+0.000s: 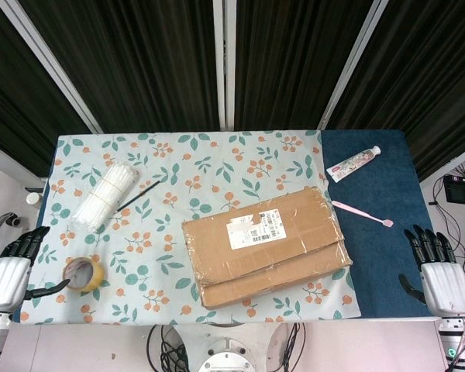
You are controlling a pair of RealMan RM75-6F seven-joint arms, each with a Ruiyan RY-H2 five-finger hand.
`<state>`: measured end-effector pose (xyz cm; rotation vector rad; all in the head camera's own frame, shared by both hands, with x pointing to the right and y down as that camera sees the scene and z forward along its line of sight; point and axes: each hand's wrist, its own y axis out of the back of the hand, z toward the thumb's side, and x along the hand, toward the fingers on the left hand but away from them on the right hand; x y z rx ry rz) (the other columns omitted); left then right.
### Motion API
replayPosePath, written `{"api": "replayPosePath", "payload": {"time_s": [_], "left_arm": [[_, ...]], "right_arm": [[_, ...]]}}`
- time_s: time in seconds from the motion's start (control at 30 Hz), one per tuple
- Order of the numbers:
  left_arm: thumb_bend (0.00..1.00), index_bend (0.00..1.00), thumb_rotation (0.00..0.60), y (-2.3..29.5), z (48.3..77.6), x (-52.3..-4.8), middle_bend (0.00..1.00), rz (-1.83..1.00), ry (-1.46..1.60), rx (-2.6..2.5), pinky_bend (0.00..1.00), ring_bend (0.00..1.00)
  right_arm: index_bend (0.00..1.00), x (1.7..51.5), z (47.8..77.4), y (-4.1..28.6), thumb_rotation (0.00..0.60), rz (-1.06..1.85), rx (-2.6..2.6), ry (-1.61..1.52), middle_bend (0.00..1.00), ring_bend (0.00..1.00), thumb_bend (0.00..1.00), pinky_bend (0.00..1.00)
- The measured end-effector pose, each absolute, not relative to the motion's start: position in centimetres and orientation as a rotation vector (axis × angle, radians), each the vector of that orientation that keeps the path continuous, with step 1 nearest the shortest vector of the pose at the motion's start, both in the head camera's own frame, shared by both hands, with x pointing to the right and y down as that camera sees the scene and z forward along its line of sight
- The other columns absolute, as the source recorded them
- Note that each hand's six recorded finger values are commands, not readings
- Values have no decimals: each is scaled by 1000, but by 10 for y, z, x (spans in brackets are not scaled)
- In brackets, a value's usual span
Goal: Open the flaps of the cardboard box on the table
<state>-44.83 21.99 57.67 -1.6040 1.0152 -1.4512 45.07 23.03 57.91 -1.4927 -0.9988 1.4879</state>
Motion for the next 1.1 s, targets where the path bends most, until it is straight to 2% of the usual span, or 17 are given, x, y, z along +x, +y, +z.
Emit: {"api": "replayPosePath", "payload": {"time_s": [0.27, 0.6, 1.1], "left_arm": [[7, 24, 400, 210, 565, -434, 89, -1392, 1035, -1671, 231, 118], [0, 25, 401, 177, 533, -368, 92, -1129, 987, -1845, 231, 118], [0, 25, 388, 165, 562, -262, 92, -821, 867, -2050, 230, 116]], "right_arm": [[0, 457, 576, 226, 600, 1499, -1463, -994, 0, 0, 190, 0], [0, 462, 571, 222, 600, 1501, -1435, -980, 0, 0, 190, 0], [0, 497, 574, 230, 600, 1624, -1353, -1003, 0, 0, 193, 0]]}}
